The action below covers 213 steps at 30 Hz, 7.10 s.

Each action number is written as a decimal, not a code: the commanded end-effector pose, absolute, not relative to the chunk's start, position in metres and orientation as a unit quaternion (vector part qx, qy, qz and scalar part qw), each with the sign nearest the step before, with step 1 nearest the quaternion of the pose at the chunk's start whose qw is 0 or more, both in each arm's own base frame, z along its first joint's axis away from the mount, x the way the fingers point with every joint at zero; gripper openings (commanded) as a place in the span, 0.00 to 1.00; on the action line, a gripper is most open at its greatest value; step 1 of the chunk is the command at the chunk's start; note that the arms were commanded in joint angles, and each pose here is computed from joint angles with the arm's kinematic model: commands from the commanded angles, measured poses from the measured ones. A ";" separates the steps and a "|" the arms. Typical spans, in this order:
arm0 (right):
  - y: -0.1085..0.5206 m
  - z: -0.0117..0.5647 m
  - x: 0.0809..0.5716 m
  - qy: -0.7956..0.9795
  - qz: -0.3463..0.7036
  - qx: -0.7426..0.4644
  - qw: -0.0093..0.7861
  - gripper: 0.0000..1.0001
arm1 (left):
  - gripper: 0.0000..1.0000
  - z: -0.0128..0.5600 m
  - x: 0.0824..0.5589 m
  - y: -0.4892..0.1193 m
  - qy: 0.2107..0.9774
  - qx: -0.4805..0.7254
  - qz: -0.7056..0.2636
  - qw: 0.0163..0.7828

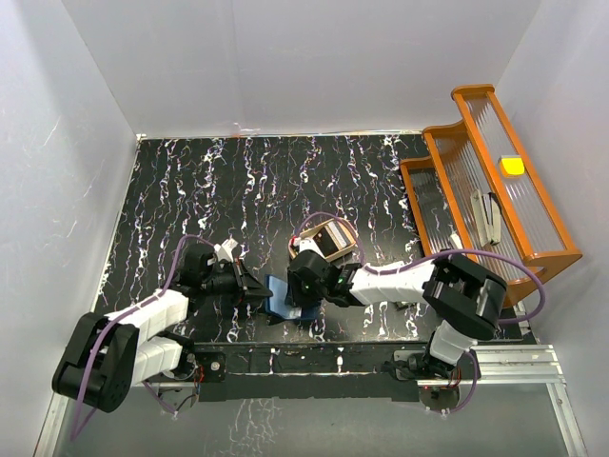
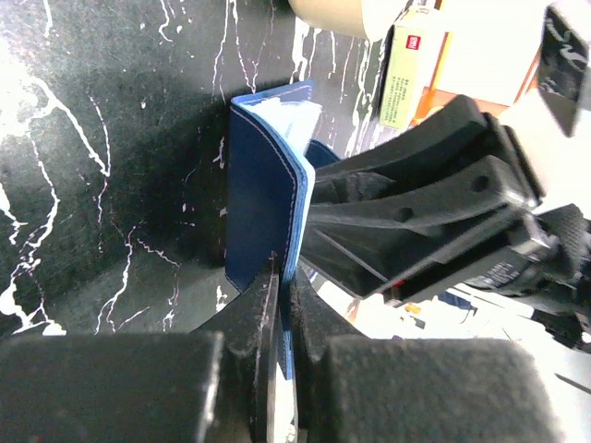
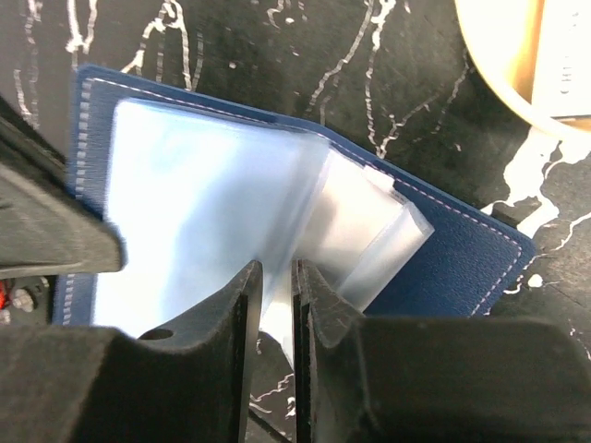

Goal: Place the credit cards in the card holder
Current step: Open the card holder at the center of the board.

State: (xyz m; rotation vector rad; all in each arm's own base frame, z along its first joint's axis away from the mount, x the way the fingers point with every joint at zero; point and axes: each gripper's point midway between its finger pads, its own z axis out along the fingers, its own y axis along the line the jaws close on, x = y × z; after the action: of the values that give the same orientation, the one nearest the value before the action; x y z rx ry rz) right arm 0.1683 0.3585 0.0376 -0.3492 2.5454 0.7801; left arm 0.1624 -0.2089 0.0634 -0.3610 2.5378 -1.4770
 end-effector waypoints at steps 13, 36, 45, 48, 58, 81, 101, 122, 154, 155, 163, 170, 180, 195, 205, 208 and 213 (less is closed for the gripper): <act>0.363 0.024 0.168 0.919 0.291 -0.129 0.234 0.17 | 0.00 0.080 0.162 -0.219 0.819 -0.106 -0.555 0.097; 0.360 0.070 0.177 0.900 0.317 -0.105 0.280 0.29 | 0.29 0.071 0.166 -0.210 0.847 -0.116 -0.506 0.111; 0.361 0.046 0.174 0.908 0.306 -0.111 0.264 0.24 | 0.25 0.067 0.168 -0.211 0.847 -0.118 -0.508 0.107; 0.361 0.044 0.174 0.909 0.304 -0.113 0.263 0.23 | 0.22 0.067 0.168 -0.211 0.848 -0.119 -0.506 0.108; 0.363 0.045 0.174 0.908 0.306 -0.118 0.262 0.23 | 0.40 0.069 0.171 -0.211 0.851 -0.114 -0.501 0.111; 0.384 0.063 0.177 0.896 0.333 -0.133 0.263 0.22 | 0.47 0.068 0.174 -0.208 0.859 -0.111 -0.484 0.120; 0.378 0.054 0.177 0.900 0.322 -0.131 0.263 0.21 | 0.24 0.066 0.174 -0.208 0.857 -0.117 -0.488 0.120; 0.376 0.051 0.177 0.903 0.317 -0.128 0.261 0.21 | 0.09 0.069 0.172 -0.211 0.848 -0.113 -0.503 0.118; 0.377 0.055 0.176 0.898 0.327 -0.131 0.265 0.22 | 0.00 0.096 0.172 -0.221 0.802 -0.102 -0.573 0.134; 0.376 0.054 0.176 0.898 0.326 -0.131 0.265 0.22 | 0.00 0.095 0.172 -0.221 0.803 -0.102 -0.572 0.134; 0.376 0.063 0.177 0.896 0.328 -0.127 0.270 0.25 | 0.00 0.084 0.172 -0.217 0.818 -0.113 -0.548 0.134; 0.376 0.104 0.180 0.881 0.351 -0.118 0.295 0.41 | 0.00 0.072 0.175 -0.210 0.843 -0.119 -0.507 0.134; 0.388 0.111 0.183 0.883 0.360 -0.102 0.284 0.52 | 0.00 0.073 0.175 -0.208 0.845 -0.122 -0.502 0.140; 0.392 0.096 0.183 0.892 0.351 -0.098 0.267 0.52 | 0.00 0.074 0.175 -0.209 0.842 -0.123 -0.506 0.140; 0.389 0.082 0.183 0.904 0.329 -0.098 0.256 0.51 | 0.00 0.076 0.175 -0.209 0.841 -0.122 -0.507 0.141; 0.384 0.079 0.183 0.908 0.316 -0.095 0.257 0.51 | 0.00 0.074 0.175 -0.208 0.842 -0.122 -0.506 0.140; 0.379 0.084 0.184 0.907 0.314 -0.091 0.265 0.50 | 0.00 0.071 0.174 -0.207 0.846 -0.123 -0.500 0.140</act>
State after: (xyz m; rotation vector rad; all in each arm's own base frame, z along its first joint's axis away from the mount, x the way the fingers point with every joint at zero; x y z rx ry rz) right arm 0.1763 0.3749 0.0639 -0.2711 2.5068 0.8426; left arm 0.1713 -0.2037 0.0601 -0.4054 2.4700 -1.4175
